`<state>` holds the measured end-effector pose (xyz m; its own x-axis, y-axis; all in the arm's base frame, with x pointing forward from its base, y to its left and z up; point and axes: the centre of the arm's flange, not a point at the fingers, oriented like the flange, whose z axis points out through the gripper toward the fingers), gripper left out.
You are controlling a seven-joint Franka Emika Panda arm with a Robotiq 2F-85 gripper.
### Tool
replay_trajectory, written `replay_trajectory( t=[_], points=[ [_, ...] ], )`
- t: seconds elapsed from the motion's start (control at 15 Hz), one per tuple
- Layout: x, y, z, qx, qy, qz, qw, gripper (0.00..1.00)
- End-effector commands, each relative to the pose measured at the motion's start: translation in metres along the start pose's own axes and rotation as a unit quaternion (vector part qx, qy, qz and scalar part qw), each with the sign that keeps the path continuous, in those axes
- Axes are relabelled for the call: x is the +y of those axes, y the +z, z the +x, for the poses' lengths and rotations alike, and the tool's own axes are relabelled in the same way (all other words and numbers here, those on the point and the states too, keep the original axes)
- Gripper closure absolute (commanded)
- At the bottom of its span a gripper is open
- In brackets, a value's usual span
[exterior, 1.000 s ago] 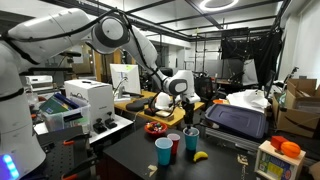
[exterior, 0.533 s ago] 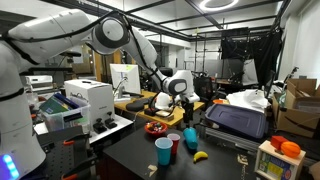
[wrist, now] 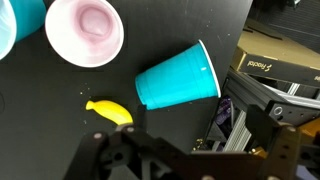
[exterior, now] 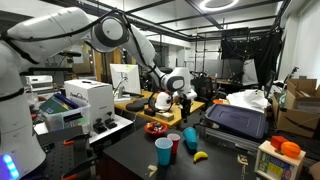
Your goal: Put some of the things in the bowl into the blue cup at the back of the line of cups
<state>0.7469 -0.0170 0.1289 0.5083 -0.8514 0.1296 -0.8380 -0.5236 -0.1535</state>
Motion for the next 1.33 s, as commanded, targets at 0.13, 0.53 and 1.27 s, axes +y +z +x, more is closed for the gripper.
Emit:
replay_trajectory(
  t=[0.13, 0.53, 1.27],
  points=[
    [-0.020, 0.018, -0.031, -0.012, -0.050, -0.040, 0.9979, 0.00],
    [-0.045, 0.035, -0.056, 0.009, -0.105, -0.071, 0.9919, 0.00],
    [-0.068, 0.069, -0.053, 0.043, -0.130, -0.101, 0.9855, 0.00]
  ],
)
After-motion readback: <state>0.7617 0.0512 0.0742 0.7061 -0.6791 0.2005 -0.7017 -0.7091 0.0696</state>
